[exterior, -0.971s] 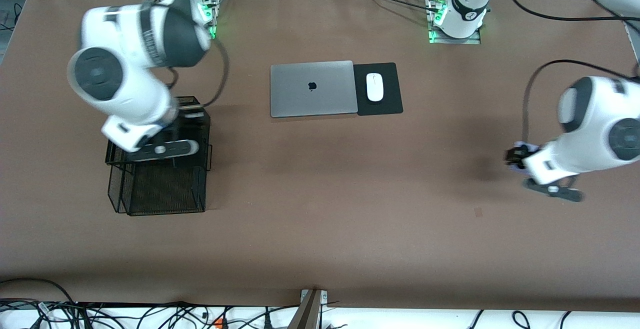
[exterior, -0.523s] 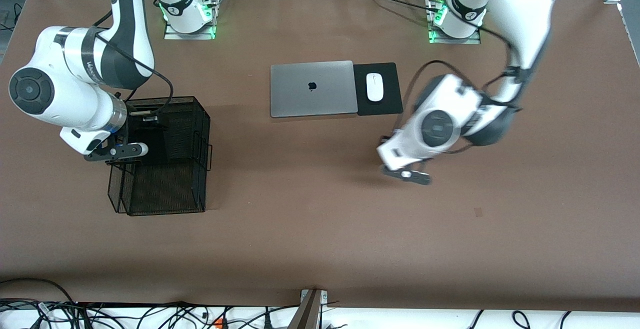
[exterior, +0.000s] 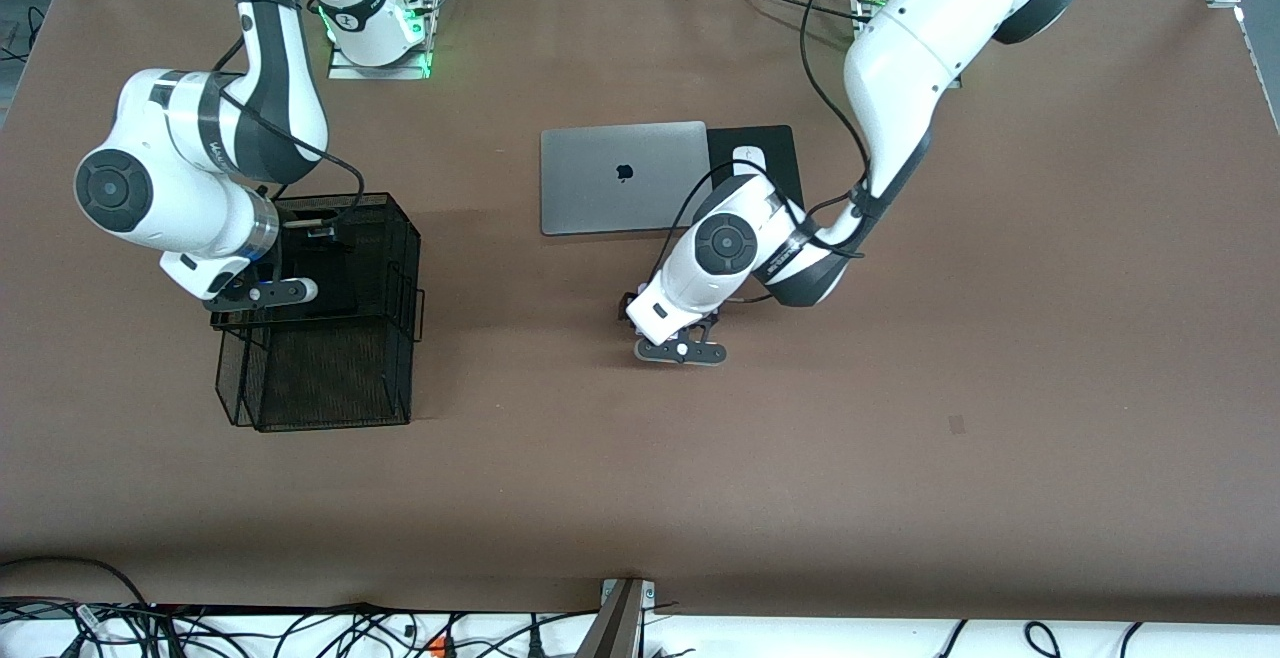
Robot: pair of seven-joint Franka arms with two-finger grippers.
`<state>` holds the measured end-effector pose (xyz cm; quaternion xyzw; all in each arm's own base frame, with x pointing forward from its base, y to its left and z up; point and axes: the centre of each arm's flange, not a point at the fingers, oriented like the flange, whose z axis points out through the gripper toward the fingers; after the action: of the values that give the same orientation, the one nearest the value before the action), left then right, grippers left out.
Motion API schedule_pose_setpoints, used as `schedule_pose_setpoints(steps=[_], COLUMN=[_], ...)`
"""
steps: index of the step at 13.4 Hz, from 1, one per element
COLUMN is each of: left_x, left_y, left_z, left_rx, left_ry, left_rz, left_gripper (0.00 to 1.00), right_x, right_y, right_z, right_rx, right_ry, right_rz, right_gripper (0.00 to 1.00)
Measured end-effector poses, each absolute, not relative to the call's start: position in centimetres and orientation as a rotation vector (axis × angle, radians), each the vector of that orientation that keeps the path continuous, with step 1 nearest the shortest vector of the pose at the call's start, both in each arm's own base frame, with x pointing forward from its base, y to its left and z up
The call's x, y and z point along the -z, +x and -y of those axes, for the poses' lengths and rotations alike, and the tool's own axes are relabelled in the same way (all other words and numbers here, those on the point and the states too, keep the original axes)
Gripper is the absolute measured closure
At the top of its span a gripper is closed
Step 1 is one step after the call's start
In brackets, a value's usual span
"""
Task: Place phones with both arms
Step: 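Carry the bar phone to the organizer while the left gripper carries the white phone, then insert the bar phone into the organizer while the left gripper sets down the white phone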
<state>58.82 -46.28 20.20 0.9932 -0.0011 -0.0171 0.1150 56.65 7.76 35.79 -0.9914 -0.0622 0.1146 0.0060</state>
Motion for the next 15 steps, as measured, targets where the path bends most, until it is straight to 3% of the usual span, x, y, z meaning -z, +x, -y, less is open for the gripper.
schedule_pose_setpoints(steps=[6, 7, 8, 13, 15], left_x=[-17.2, -17.1, -17.4, -22.5, -26.0], left_y=[57.4, 57.4, 57.7, 62.3, 63.3], left_z=[47.8, 48.0, 48.0, 44.5, 41.7], left_rx=[0.078, 0.07, 0.053, -0.048, 0.018], left_ry=[2.894, 2.887, 2.881, 2.866, 2.945], left_rz=[-0.07, -0.076, -0.079, -0.16, -0.176], left_gripper=[0.15, 0.09, 0.0, 0.0, 0.0], right_x=[-34.4, -33.8, -33.0, -30.1, -30.2], right_y=[56.5, 56.4, 56.3, 56.3, 56.5], right_z=[-8.0, -8.0, -8.0, -8.3, -8.5], right_rx=[-0.338, -0.355, -0.374, -0.434, -0.431], right_ry=[-3.097, -3.095, -3.098, -3.134, -3.131], right_rz=[0.157, 0.144, 0.131, 0.102, 0.098], right_gripper=[0.19, 0.19, 0.19, 0.19, 0.02])
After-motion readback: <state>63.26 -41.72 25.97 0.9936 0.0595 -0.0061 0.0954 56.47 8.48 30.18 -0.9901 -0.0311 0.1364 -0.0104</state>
